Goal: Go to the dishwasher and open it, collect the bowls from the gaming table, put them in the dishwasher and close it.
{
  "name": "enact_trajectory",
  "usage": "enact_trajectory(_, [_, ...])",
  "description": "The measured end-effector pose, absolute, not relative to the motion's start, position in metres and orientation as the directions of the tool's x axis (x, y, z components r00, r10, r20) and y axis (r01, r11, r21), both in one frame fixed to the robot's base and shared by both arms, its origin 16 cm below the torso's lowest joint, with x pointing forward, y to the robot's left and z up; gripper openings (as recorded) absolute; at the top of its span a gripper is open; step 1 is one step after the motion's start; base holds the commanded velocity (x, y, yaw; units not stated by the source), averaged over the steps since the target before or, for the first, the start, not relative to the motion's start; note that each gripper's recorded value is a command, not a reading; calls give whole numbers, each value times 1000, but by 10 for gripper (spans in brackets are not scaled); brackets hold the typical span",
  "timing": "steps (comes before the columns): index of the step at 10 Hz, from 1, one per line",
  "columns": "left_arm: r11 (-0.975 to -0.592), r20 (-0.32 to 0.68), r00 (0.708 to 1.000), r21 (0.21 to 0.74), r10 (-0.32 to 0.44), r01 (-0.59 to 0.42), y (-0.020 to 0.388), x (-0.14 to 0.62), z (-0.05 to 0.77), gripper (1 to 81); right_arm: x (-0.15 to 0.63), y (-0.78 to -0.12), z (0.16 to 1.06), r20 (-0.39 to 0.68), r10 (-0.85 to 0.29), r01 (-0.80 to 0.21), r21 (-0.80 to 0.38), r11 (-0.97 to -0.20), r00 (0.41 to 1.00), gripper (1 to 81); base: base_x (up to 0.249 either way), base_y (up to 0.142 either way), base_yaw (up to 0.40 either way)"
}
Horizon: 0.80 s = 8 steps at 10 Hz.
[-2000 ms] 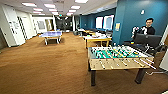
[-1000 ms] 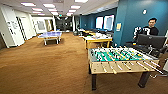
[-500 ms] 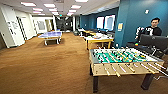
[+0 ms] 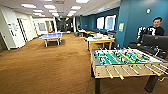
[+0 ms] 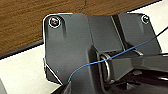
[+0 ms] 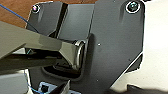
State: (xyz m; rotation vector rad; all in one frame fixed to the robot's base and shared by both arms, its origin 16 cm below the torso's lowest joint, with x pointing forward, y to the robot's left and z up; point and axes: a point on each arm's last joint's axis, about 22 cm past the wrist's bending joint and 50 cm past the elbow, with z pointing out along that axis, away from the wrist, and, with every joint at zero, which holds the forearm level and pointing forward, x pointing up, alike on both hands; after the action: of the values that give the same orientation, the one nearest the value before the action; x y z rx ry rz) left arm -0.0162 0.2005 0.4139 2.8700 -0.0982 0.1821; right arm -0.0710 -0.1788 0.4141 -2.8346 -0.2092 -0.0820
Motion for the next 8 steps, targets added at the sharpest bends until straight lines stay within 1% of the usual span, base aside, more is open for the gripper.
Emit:
enact_trajectory(1, [-962,137,989,258,-50,-84,198,-13,414,811,-72,-181,414,75,136,152,-285,-947,988,811,122,66,0])
enact_trajectory(4, [-967,145,988,240,-51,-86,212,-6,414,811,-63,-166,415,92,132,154,-303,-940,987,811,123,66,0])
enact_trajectory(7, [-965,141,989,248,-51,-85,206,-9,414,811,-69,-175,415,82,135,153,-293,-944,987,811,123,62,0])
enact_trajectory(8, [-966,145,988,246,-50,-85,208,-7,414,811,-69,-174,415,84,134,154,-294,-943,987,811,123,0,0])
